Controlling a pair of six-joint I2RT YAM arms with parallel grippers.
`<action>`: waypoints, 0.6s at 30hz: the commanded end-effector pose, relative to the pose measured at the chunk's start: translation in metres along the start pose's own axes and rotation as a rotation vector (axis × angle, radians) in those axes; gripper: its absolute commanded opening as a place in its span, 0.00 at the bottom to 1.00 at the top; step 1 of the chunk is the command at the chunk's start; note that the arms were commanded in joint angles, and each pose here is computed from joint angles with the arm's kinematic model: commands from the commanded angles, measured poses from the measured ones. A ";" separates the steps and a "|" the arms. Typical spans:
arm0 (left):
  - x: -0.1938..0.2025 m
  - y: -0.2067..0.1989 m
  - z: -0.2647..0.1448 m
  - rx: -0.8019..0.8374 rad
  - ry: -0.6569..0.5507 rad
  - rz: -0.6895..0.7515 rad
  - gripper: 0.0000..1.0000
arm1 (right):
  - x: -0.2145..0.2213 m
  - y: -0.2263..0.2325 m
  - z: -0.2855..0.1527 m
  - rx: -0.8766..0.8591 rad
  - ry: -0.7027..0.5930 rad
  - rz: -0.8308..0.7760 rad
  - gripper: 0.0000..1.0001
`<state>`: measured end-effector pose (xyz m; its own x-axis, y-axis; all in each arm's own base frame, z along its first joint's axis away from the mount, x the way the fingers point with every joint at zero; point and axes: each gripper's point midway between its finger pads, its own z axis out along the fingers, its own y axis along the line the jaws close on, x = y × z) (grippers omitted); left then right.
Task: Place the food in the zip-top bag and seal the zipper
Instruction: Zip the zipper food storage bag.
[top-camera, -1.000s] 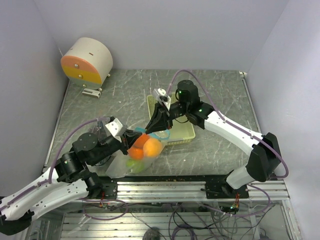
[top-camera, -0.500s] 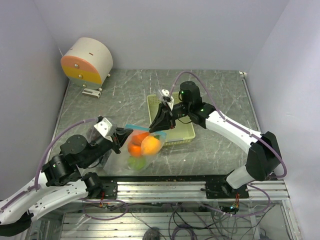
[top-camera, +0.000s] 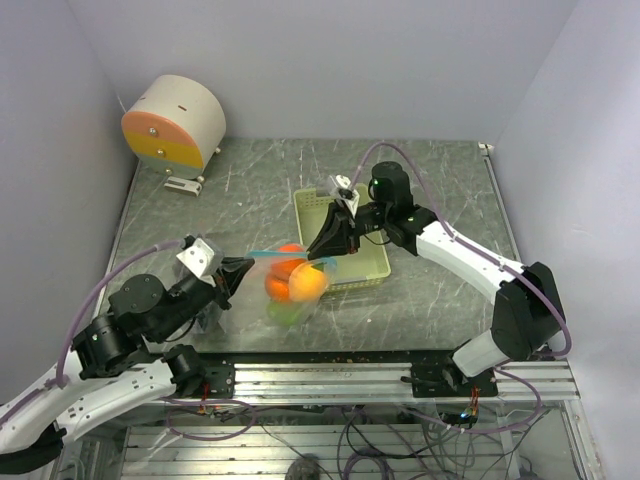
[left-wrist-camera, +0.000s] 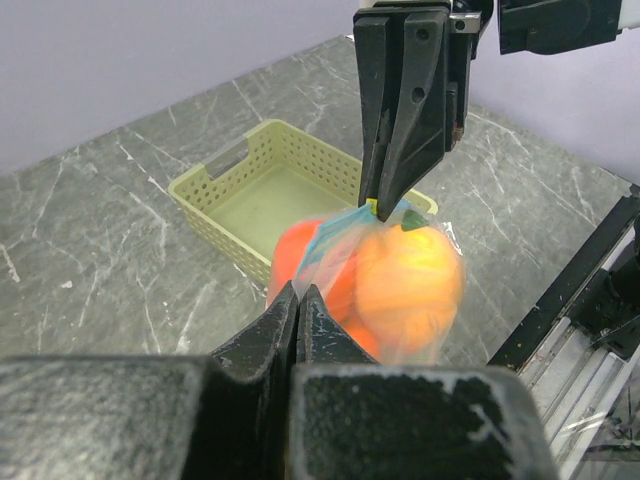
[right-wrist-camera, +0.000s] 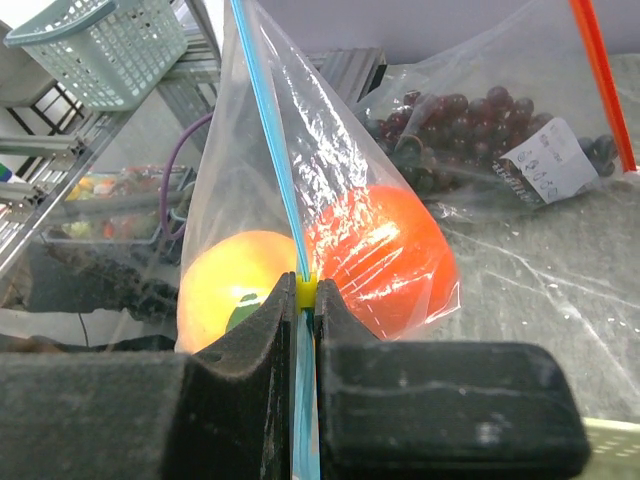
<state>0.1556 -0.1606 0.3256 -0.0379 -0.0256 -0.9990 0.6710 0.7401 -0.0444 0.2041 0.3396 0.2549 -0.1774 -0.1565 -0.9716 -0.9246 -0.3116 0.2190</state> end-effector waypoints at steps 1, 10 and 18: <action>-0.077 0.031 -0.038 -0.126 -0.249 -0.048 0.07 | 0.027 -0.027 -0.026 0.117 0.002 0.128 0.02; -0.063 0.021 -0.025 -0.078 -0.217 0.022 0.32 | 0.000 -0.013 -0.024 0.090 -0.023 0.128 0.00; -0.094 0.013 -0.021 -0.035 -0.231 0.121 0.99 | -0.028 -0.001 0.004 0.270 0.079 0.057 0.00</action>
<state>0.1535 -0.1313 0.3941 0.1316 -0.1022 -0.9860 0.6227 0.7825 0.0020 0.2162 0.3422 0.2556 -0.2949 -0.2281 -0.9279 -0.9372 -0.1202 0.3274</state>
